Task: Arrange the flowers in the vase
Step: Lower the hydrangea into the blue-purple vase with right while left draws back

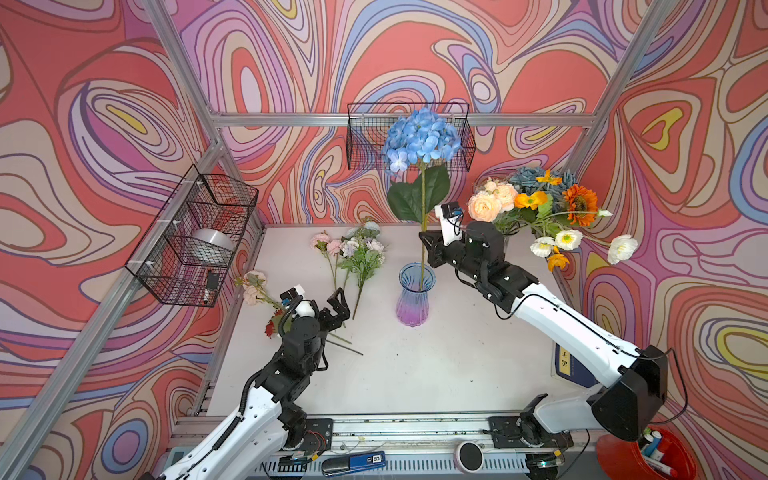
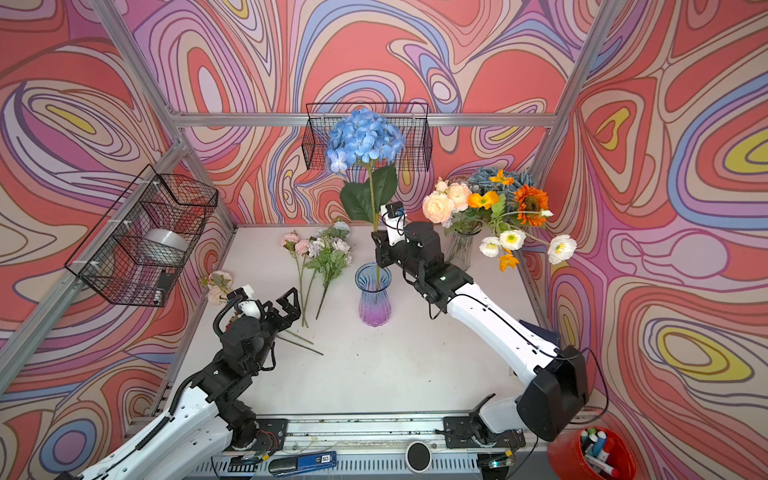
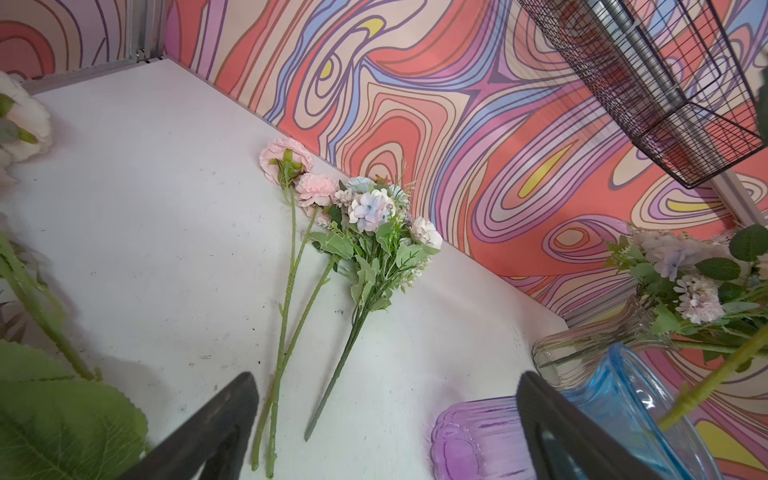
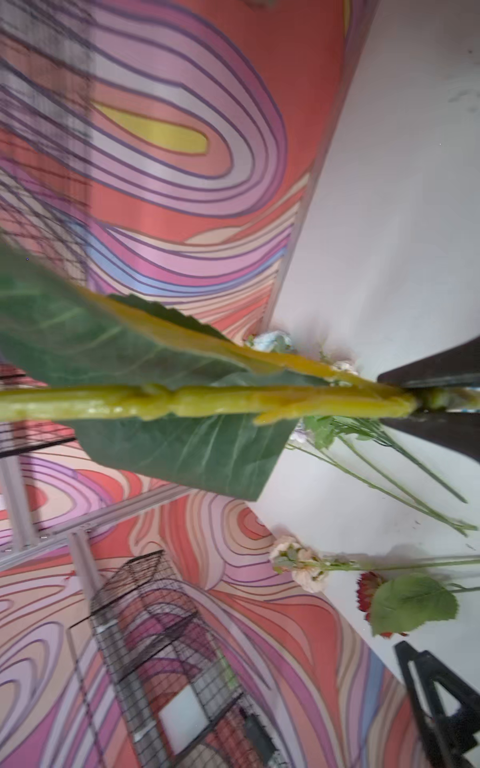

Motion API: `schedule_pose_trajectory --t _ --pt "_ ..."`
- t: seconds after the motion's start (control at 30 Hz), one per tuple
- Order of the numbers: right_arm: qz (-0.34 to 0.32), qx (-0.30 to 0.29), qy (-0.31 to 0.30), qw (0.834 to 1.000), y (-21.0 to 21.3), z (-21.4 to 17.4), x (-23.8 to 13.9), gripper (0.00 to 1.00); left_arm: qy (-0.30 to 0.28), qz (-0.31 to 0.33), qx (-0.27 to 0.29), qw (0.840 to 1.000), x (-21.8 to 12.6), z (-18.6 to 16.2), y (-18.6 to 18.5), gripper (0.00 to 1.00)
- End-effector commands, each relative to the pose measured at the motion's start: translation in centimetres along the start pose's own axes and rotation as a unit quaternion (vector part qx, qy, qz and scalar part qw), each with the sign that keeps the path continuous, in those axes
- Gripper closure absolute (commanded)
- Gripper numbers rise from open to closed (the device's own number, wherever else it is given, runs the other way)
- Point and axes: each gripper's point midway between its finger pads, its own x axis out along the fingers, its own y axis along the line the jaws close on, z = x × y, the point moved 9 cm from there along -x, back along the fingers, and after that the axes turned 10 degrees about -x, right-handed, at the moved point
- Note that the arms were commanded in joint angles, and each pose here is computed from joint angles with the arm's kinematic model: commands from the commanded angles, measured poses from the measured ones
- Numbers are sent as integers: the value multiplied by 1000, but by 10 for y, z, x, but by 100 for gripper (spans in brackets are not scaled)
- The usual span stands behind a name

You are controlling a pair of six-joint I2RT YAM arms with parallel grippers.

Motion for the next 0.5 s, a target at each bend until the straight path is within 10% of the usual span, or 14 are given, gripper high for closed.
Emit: schedule_pose_trajectory --t 0.0,0.23,0.47 --pt "34 5 -14 999 14 -17 8 100 -33 9 17 999 -6 20 -8 0" --pt "39 12 27 999 24 -60 10 100 -56 22 36 998 -12 43 -10 0" --pt "38 9 46 998 24 -65 6 70 -54 35 24 998 -13 47 -5 0"
